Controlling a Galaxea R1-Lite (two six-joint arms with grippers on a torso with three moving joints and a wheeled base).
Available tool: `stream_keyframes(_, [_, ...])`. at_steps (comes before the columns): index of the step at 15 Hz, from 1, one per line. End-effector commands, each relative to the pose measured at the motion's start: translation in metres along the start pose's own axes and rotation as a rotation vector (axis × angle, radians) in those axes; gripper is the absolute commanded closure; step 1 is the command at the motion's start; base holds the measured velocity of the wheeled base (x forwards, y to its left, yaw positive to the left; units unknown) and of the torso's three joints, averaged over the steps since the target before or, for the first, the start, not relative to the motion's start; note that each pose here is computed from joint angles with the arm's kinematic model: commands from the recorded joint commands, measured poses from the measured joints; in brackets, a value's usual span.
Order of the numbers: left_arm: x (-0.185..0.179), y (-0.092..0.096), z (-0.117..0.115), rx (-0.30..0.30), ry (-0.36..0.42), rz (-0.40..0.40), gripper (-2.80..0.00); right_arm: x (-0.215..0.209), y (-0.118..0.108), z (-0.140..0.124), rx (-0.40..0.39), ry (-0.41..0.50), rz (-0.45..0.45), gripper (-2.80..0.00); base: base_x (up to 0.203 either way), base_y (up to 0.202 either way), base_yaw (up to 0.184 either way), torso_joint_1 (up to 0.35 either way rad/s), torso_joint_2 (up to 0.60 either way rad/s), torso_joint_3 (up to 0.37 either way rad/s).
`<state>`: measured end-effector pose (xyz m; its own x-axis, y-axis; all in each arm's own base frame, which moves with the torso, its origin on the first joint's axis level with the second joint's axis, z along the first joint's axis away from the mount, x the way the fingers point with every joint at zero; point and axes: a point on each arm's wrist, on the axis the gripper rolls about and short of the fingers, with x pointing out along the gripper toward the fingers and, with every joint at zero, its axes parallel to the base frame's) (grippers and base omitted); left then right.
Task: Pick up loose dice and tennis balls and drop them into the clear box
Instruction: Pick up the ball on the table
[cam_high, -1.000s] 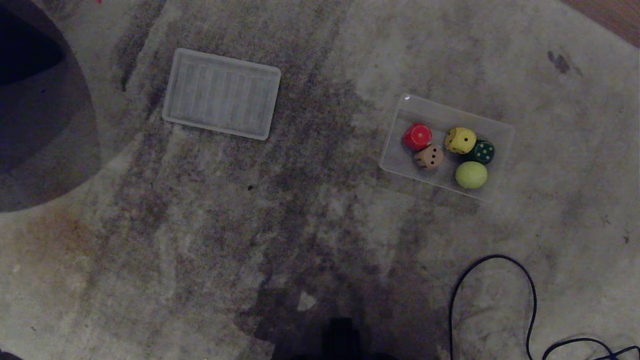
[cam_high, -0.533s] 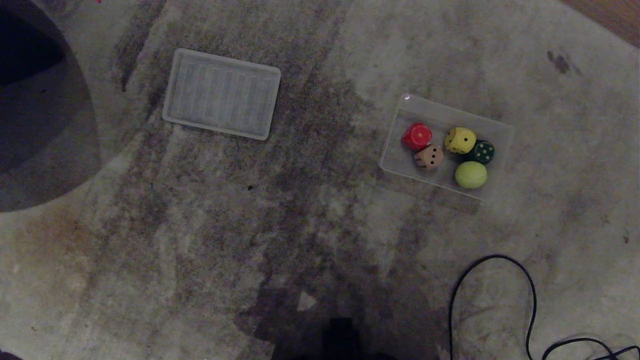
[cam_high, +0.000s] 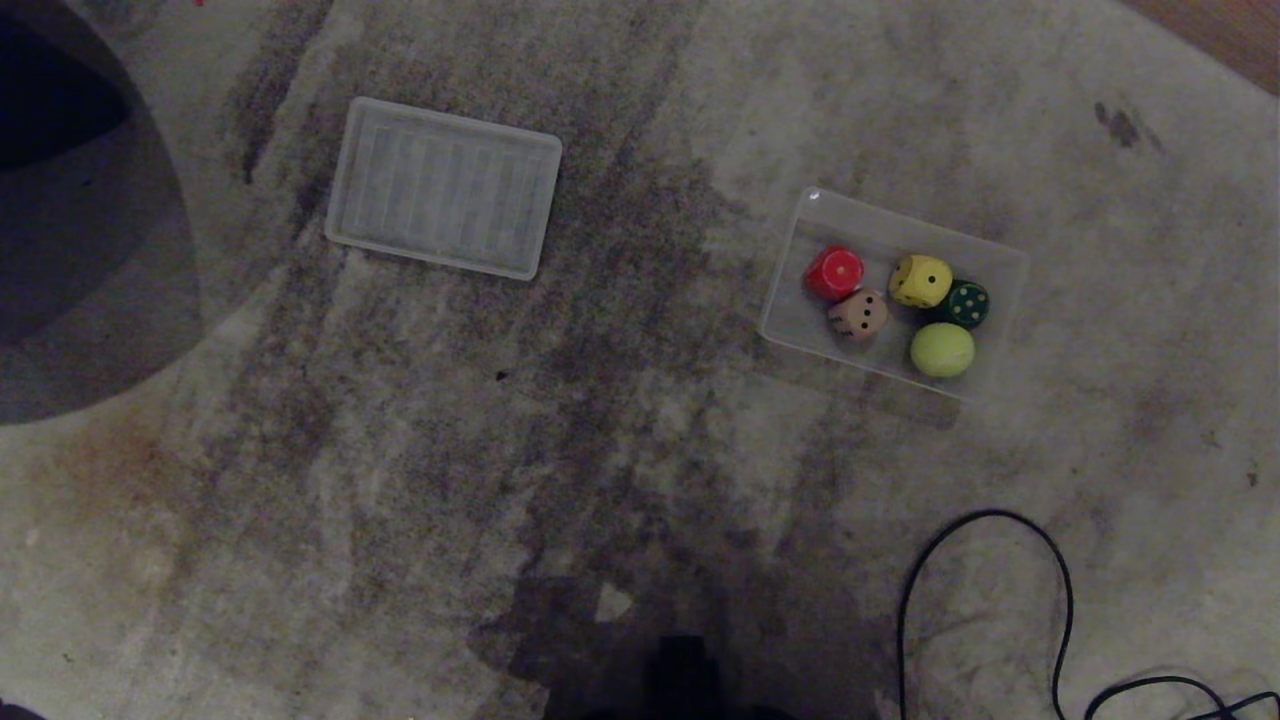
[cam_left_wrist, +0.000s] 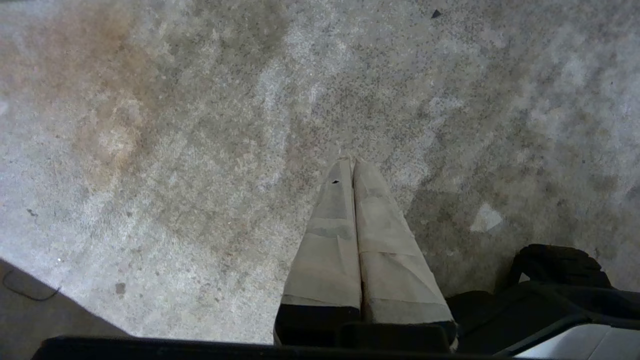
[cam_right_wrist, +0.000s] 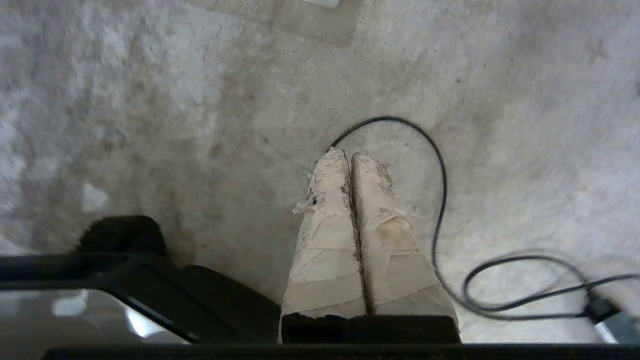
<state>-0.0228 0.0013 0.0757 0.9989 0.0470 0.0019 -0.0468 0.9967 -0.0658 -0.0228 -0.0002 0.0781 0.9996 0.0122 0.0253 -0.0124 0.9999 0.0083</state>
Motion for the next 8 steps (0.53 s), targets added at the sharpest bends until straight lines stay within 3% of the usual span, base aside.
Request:
stream_keyframes(1, [0.0002, -0.0001, -0.0005, 0.007, 0.005, -0.003, 0.00, 0.0007, 0.0000, -0.0029, -0.010, 0.010, 0.003, 0.00, 0.000, 0.000, 0.000, 0.000, 0.00, 0.000])
stream_keyframes(8, [0.0002, 0.0000, -0.0006, 0.002, 0.005, 0.001, 0.00, 0.0007, 0.0001, -0.0029, -0.010, 0.010, 0.005, 0.00, 0.000, 0.000, 0.000, 0.000, 0.00, 0.000])
